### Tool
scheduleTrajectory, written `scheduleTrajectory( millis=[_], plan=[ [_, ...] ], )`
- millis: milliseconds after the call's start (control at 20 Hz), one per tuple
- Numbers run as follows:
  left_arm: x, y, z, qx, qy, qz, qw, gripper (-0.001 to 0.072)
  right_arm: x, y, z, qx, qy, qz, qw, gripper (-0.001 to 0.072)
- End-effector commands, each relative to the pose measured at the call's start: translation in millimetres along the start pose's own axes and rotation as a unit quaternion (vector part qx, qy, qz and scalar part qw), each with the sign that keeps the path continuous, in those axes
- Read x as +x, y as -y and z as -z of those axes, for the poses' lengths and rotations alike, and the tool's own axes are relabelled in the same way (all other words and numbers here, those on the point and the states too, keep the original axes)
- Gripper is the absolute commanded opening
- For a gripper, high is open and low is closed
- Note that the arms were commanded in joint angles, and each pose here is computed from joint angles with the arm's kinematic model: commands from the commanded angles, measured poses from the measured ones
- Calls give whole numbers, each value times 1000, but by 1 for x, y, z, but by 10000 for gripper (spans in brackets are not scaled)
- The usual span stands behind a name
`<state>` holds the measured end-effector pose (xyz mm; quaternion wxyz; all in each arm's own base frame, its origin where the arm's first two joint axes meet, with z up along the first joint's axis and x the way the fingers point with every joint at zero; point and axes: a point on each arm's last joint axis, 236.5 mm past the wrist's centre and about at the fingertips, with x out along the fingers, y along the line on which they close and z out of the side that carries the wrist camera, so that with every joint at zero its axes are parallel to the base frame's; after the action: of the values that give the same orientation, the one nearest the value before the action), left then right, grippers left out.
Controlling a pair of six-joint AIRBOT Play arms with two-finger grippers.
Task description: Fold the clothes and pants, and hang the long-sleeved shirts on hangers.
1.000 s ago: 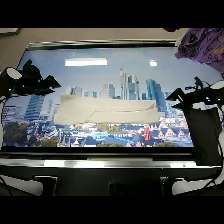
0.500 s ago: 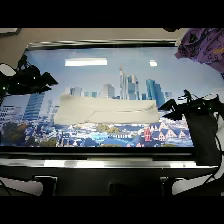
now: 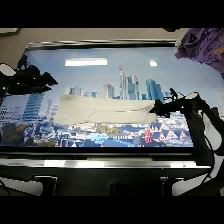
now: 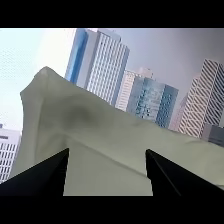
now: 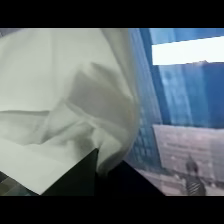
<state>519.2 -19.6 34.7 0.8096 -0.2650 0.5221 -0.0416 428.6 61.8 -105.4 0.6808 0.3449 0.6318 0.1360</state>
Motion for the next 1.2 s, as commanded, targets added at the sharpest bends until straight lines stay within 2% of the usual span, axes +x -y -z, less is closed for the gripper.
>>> scheduleTrajectory(
  millis=[0,50,100,150,450,650,750,1150],
  plan=[
    [6,16,7,6,-9,14,1000,506,-12,-12,-4,-19,20,14,1000,31],
    [12,28,14,15,-17,20,1000,370,-25,-14,-5,-19,29,30,999,31],
    [20,40,22,25,-27,26,999,112,-39,-19,-5,-18,35,44,998,31],
    [30,57,33,32,-38,34,998,19,-58,-26,-6,-28,41,59,997,31],
    [113,184,116,25,-84,119,989,18,-174,-79,-22,-78,111,138,981,32],
    [150,274,180,-11,-96,205,974,18,-215,-105,-15,-82,122,149,978,32],
    [163,305,209,-36,-108,231,966,18,-226,-112,-7,-88,117,152,977,32],
    [201,394,295,-49,-174,301,936,17,-247,-127,8,-90,138,150,975,32]
  ],
)
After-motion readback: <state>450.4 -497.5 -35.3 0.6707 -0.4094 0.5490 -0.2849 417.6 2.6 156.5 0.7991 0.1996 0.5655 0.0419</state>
